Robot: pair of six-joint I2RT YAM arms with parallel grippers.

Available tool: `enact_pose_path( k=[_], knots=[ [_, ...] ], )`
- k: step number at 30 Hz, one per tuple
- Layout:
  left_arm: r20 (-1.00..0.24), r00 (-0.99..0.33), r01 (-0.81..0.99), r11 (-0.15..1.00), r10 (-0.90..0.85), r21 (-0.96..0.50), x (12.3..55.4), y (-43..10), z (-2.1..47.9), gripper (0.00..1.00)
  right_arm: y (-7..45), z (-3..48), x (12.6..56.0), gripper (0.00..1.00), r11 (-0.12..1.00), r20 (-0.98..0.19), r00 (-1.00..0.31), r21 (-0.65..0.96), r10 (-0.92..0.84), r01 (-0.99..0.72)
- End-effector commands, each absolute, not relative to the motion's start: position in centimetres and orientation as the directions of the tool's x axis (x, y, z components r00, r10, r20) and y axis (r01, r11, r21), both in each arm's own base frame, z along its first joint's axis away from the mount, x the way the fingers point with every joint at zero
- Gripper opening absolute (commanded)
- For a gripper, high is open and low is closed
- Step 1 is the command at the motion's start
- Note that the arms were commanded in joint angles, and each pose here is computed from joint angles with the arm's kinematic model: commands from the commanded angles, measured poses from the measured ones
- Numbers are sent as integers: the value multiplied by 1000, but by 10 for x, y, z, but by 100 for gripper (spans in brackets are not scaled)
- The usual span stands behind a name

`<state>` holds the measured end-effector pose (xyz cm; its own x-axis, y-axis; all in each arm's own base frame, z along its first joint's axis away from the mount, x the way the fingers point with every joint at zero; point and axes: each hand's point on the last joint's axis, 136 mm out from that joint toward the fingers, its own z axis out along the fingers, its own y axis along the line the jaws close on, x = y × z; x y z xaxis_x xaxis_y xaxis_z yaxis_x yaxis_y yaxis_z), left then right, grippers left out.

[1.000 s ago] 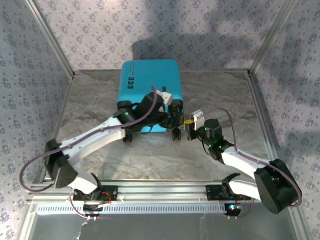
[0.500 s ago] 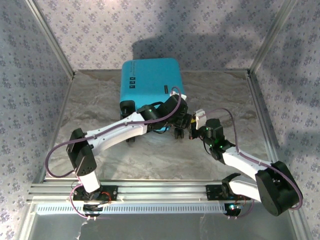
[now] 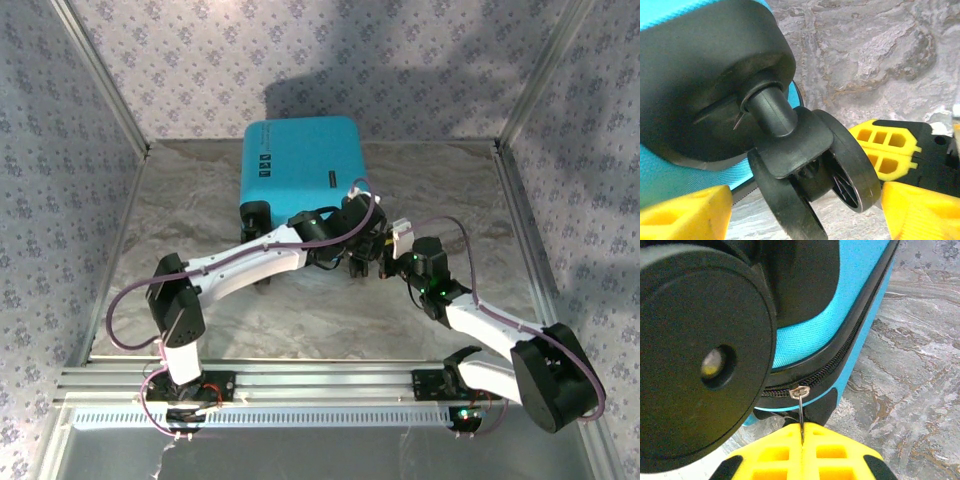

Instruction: Pack the luggage

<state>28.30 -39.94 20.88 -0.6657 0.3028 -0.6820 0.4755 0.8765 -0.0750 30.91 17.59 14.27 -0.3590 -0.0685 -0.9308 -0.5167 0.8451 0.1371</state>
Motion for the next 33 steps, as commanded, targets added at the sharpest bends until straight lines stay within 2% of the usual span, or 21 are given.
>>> enact_pose_path(
  k=[1, 10, 20, 33],
  knots=[
    [-677, -664, 442, 897, 317, -13, 291, -399, 199, 72, 175, 151, 310, 0, 842, -938, -340, 132, -64, -523],
    [-696, -645, 394, 918, 317, 52, 297, -381, 198, 59, 172, 151, 313, 0, 851, -939, -340, 130, -60, -510],
    [-771, -552, 409, 909, 319, 83, 292, -354, 216, 34, 168, 152, 321, 0, 869, -933, -354, 124, -62, -479],
    [-763, -511, 601, 799, 396, 12, 245, -335, 212, 25, 144, 154, 349, 0, 929, -917, -398, 124, -27, -349]
  ],
)
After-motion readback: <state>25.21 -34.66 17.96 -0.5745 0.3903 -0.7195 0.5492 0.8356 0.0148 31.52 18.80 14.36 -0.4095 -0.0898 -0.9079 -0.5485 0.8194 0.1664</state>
